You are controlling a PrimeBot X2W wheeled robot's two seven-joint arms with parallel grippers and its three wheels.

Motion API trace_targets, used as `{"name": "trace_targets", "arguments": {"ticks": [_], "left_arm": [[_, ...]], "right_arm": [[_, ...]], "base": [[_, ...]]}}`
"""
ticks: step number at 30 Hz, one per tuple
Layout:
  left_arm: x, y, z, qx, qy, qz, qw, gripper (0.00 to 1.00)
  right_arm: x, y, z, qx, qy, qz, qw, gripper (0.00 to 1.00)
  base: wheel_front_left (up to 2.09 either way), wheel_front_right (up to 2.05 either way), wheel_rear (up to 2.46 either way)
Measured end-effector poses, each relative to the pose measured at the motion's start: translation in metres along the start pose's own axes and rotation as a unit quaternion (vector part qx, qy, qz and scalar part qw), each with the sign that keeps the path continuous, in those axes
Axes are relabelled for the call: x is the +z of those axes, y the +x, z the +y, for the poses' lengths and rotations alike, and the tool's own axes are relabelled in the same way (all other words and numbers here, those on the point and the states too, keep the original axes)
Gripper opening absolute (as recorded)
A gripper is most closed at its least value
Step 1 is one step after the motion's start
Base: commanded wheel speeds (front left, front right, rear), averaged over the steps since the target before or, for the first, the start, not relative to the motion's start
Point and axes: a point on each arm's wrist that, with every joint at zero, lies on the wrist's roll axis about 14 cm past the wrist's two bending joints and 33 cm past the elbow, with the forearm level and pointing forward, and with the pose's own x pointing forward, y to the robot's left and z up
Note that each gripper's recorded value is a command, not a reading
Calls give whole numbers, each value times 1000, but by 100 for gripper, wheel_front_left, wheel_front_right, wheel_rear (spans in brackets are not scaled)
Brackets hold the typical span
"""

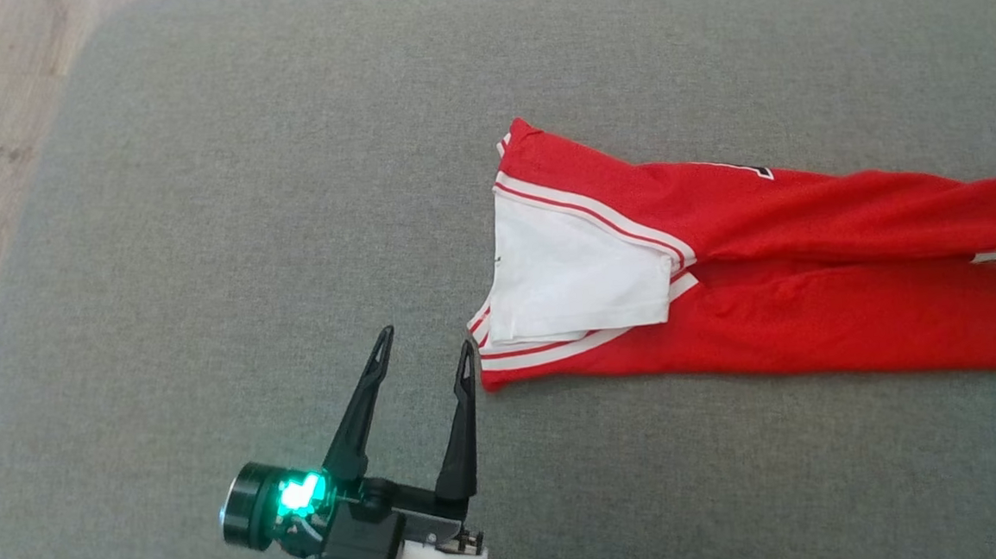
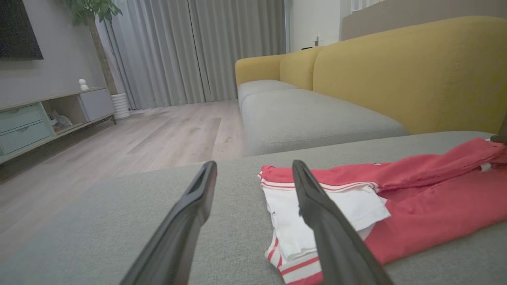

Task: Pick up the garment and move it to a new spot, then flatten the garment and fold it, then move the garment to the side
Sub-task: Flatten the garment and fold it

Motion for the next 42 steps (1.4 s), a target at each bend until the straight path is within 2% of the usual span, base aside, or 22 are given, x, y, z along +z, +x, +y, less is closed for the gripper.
{"name": "trace_targets", "arguments": {"ticks": [4, 11, 22, 23, 24, 25, 28, 29, 37, 42], "left_arm": [[-1, 0, -3, -1, -8, 0, 1000, 100], [5, 6, -10, -18, -8, -14, 1000, 100], [4, 4, -14, -32, -9, -15, 999, 100], [4, 5, -13, -33, -8, -15, 999, 100], [4, 5, -13, -33, -8, -16, 999, 100], [4, 6, -14, -35, -7, -17, 999, 100], [6, 8, -16, -36, -5, -21, 999, 100], [6, 8, -17, -39, -4, -22, 999, 100], [9, 13, -16, -38, -6, -27, 999, 100], [7, 11, -17, -39, -6, -25, 999, 100]], "right_arm": [[-10, -5, -6, -6, -1, 21, 1000, 100], [-60, -35, -12, -4, 17, 87, 996, 100], [-71, -43, 2, 14, 53, 96, 994, 100], [-71, -43, 3, 16, 55, 96, 994, 91], [-72, -43, 3, 17, 56, 97, 994, 73], [-72, -43, 4, 17, 58, 97, 993, 47], [-72, -42, 6, 21, 61, 96, 993, 4], [-71, -42, 7, 23, 61, 93, 994, 0], [-46, -42, -5, 14, 63, 35, 997, 0], [-7, -43, -20, 9, 40, -23, 999, 0]], "base": [[0, 0, 0], [0, 0, 0], [0, 0, 0], [0, 0, 0], [0, 0, 0], [0, 0, 0], [0, 0, 0], [0, 0, 0], [0, 0, 0], [0, 0, 0]]}}
